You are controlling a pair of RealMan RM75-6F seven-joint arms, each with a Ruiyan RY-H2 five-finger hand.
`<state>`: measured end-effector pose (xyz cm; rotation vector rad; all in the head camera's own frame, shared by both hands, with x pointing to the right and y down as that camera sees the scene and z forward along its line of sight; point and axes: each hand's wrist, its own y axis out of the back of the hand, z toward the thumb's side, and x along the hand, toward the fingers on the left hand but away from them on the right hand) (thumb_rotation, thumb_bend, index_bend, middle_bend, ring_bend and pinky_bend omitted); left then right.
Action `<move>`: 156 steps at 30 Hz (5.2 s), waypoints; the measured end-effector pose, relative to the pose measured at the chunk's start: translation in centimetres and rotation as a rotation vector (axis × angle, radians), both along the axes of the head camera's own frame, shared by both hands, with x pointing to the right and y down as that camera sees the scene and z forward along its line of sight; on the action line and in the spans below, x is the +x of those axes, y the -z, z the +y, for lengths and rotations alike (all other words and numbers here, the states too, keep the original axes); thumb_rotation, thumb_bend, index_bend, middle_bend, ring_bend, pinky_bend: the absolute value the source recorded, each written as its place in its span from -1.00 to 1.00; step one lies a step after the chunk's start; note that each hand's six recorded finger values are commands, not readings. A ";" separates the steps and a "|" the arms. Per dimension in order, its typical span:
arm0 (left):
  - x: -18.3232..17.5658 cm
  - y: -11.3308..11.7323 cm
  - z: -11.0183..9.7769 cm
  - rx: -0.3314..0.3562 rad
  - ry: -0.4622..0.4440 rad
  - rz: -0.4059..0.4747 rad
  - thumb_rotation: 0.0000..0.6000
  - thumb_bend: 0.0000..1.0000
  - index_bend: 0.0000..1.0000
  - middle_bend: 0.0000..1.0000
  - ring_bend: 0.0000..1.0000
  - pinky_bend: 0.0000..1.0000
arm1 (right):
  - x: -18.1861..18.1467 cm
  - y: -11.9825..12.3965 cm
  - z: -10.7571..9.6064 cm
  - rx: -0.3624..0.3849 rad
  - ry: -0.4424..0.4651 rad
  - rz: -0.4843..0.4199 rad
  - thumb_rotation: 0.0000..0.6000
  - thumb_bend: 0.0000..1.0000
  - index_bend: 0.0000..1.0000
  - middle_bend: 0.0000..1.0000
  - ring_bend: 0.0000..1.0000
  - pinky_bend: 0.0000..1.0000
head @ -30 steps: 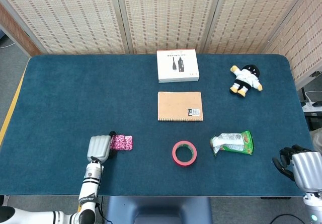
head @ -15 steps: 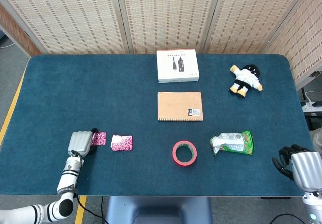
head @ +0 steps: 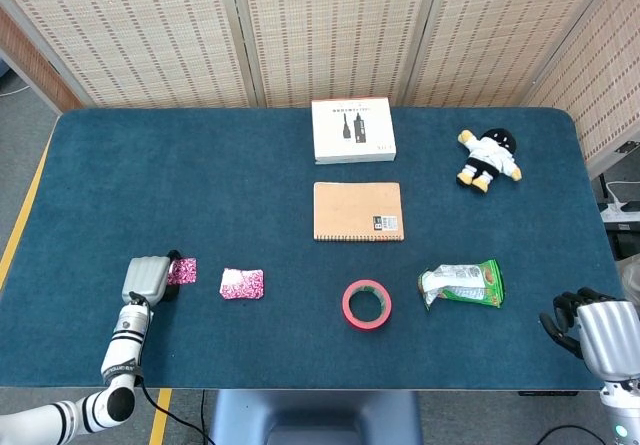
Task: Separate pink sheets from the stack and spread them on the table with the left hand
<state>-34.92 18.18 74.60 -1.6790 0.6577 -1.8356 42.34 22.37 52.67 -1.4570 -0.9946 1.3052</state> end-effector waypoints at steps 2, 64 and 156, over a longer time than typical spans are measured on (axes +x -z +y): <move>0.1 0.1 0.0 0.007 -0.003 -0.005 1.00 -0.31 -0.71 1.00 1.00 1.00 | 0.0 0.0 0.0 0.000 0.000 0.001 1.00 -0.66 0.71 0.57 0.32 0.68; 15.0 1.8 2.8 -0.018 -0.057 0.057 1.00 -0.31 -0.59 1.00 1.00 1.00 | -0.2 -0.1 -0.1 -0.015 0.008 -0.008 1.00 -0.66 0.71 0.57 0.32 0.68; 1.5 4.8 7.7 0.024 -0.043 -0.024 1.00 -0.33 -0.44 1.00 1.00 1.00 | -0.5 -0.6 -0.2 -0.029 0.010 -0.005 1.00 -0.66 0.71 0.57 0.32 0.68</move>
